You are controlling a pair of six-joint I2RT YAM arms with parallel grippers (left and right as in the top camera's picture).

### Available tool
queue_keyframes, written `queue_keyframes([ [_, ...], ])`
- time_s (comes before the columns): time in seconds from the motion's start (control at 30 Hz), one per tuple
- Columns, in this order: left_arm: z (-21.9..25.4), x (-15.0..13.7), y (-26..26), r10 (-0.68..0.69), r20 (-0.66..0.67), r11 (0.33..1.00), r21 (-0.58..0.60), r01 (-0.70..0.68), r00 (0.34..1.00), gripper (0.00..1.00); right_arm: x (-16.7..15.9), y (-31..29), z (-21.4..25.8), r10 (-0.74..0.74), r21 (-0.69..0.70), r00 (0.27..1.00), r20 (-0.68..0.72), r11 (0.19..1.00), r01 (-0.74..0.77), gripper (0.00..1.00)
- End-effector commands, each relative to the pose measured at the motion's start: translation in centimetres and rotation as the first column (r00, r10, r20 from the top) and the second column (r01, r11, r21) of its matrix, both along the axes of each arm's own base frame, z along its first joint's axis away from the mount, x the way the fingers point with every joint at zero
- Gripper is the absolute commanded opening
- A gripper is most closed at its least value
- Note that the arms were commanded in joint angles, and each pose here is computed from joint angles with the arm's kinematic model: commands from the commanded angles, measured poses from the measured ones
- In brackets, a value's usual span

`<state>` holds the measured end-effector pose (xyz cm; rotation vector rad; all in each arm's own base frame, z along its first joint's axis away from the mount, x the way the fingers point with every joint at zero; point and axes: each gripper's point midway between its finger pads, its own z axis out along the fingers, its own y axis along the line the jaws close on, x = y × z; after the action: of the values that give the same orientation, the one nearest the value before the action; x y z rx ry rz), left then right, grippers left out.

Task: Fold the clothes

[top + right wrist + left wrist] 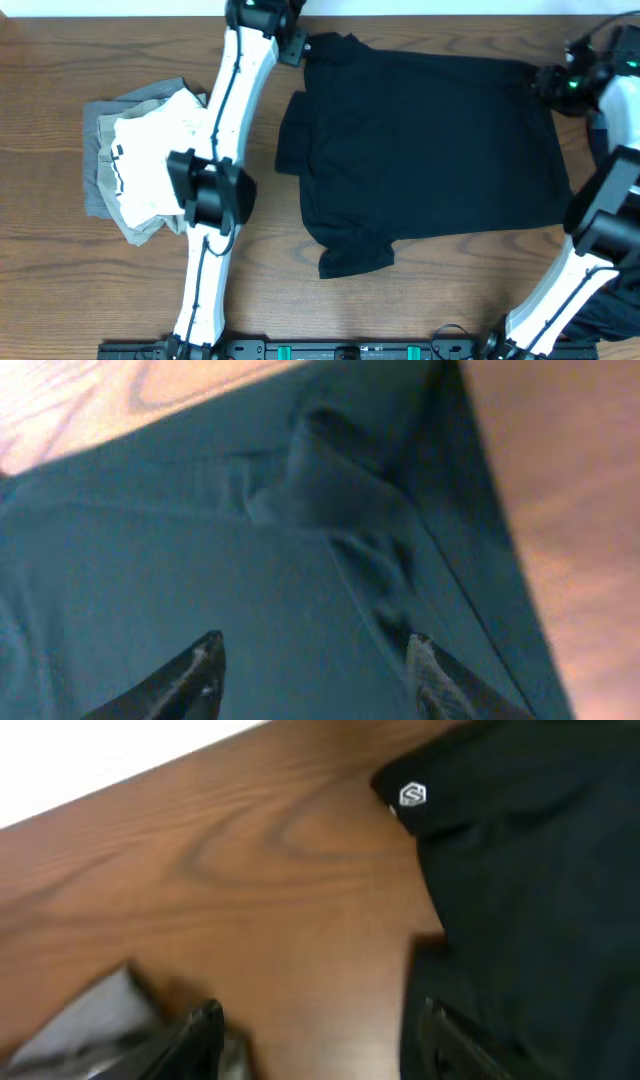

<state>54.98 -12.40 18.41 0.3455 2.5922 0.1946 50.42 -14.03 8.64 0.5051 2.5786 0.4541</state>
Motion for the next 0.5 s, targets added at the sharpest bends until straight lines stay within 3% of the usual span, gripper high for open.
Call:
queue_keyframes([
  [0.0, 6.7, -2.9, 0.8, 0.120, 0.070, 0.988, -0.104, -0.112, 0.990, 0.67, -0.4, 0.2, 5.3, 0.025, -0.007, 0.995, 0.098, 1.000, -0.025, 0.49],
  [0.1, 6.7, -5.7, -0.6, 0.077, -0.036, 0.979, -0.185, -0.082, 0.996, 0.67, -0.3, 0.9, 4.6, 0.024, 0.007, 0.997, 0.076, 1.000, -0.024, 0.42],
  [0.27, 4.5, -9.7, -4.9, -0.076, -0.248, 0.931, -0.364, -0.020, 0.966, 0.67, 1.5, 3.2, 1.1, 0.038, 0.042, 0.998, 0.043, 0.998, -0.040, 0.47],
  [0.47, 1.2, -12.6, -5.9, -0.133, -0.385, 0.952, -0.307, 0.009, 0.914, 0.67, 4.2, 4.9, -2.9, 0.063, 0.010, 0.997, 0.053, 0.998, -0.064, 0.48],
])
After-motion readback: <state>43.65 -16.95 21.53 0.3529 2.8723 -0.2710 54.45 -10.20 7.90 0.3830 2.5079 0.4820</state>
